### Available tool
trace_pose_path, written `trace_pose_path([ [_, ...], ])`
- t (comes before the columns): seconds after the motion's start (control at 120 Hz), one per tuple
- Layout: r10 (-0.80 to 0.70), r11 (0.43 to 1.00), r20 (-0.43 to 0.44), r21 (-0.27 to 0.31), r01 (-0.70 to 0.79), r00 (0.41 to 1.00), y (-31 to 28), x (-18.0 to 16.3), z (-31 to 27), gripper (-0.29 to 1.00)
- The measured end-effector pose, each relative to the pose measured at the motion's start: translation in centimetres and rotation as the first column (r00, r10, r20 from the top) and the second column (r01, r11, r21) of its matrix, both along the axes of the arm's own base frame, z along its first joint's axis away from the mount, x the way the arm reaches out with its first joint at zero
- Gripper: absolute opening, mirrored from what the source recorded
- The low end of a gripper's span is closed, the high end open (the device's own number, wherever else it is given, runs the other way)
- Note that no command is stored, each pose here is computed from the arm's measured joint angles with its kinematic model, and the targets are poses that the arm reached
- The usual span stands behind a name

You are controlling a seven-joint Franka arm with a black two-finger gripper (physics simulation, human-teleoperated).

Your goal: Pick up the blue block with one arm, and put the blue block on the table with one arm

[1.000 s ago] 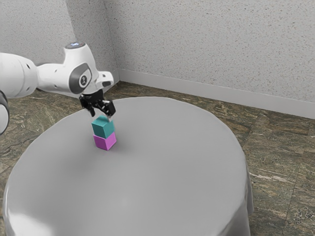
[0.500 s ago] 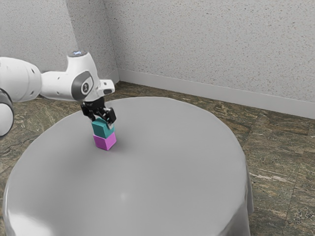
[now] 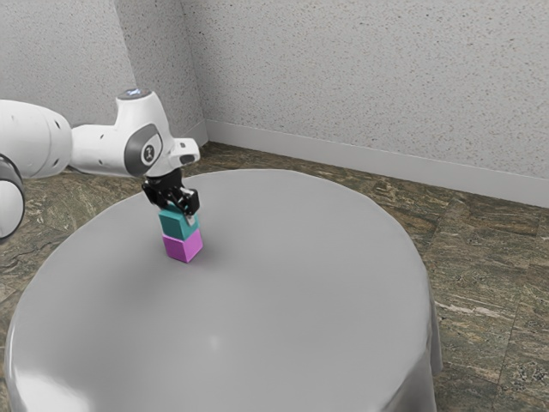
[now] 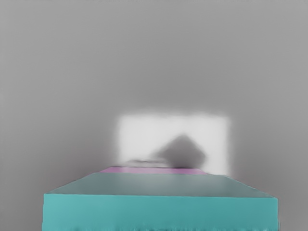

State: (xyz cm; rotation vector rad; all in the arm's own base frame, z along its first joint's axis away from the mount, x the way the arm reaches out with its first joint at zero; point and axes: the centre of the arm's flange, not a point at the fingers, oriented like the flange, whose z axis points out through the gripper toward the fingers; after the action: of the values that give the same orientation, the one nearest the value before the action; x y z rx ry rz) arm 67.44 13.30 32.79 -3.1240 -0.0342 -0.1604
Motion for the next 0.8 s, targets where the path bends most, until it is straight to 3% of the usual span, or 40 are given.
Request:
trace_pose_path([
  [0.292,-0.034,0.999,0.033,-0.018,0.035,0.999,-3.3,1.8,2.8,0.39],
  [0.508,-0.11,0.992,0.008,-0.055,0.111,0.994,-10.3,2.7,1.0,0.39],
  [0.7,-0.101,0.994,-0.008,-0.051,0.101,0.995,-10.9,2.9,-1.1,0.39],
  [0.8,-0.095,0.994,-0.011,-0.053,0.094,0.995,-11.0,2.9,-1.4,0.47],
])
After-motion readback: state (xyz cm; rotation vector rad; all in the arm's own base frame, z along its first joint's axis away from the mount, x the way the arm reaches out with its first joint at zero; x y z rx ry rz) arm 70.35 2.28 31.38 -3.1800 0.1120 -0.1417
